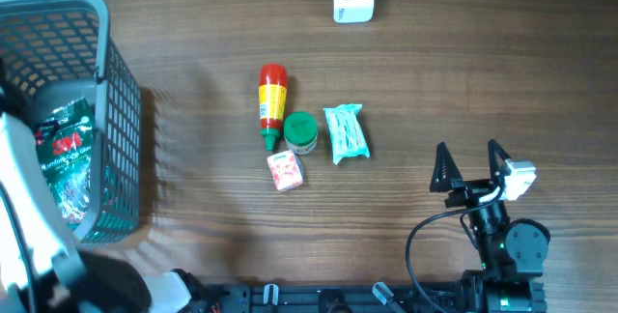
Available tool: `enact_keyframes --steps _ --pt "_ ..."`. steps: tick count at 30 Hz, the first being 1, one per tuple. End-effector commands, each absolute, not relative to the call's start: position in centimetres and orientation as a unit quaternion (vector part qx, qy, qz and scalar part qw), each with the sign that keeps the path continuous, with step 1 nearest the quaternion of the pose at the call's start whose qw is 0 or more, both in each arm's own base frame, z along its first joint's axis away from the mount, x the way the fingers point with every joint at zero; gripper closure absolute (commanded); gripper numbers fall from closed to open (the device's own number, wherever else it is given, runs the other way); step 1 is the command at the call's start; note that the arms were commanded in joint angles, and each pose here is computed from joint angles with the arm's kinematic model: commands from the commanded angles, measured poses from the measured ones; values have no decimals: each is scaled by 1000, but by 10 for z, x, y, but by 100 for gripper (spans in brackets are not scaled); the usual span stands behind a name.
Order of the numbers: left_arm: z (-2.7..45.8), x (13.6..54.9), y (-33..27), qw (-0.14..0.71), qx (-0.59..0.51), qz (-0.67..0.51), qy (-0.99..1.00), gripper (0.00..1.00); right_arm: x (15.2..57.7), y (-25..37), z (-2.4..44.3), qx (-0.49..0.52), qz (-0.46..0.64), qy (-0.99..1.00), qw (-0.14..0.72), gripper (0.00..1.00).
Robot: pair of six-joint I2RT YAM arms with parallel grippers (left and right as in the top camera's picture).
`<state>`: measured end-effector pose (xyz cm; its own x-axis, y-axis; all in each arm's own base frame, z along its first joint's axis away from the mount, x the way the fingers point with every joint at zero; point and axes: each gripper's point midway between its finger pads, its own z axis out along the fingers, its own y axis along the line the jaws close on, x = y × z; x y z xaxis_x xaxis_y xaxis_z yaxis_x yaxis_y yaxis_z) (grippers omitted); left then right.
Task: Scan the item barcode
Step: 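Return the left gripper to the basket and grasp the red Nescafe stick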
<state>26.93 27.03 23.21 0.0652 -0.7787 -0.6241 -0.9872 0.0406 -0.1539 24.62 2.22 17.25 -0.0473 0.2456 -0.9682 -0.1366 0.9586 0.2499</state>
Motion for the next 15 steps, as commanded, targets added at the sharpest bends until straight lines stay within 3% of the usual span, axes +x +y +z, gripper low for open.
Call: enact_keyframes --steps 1,5,9,15 --pt "279 313 210 366 -571 -9 735 96 246 22 174 45 141 708 690 0" --pt "360 336 131 468 -393 -198 767 96 246 22 174 45 141 708 690 0" --pt "437 309 46 545 -171 -308 761 96 246 22 174 45 141 708 690 0" --pt "470 255 -68 534 157 -423 715 96 246 22 174 45 141 708 690 0"
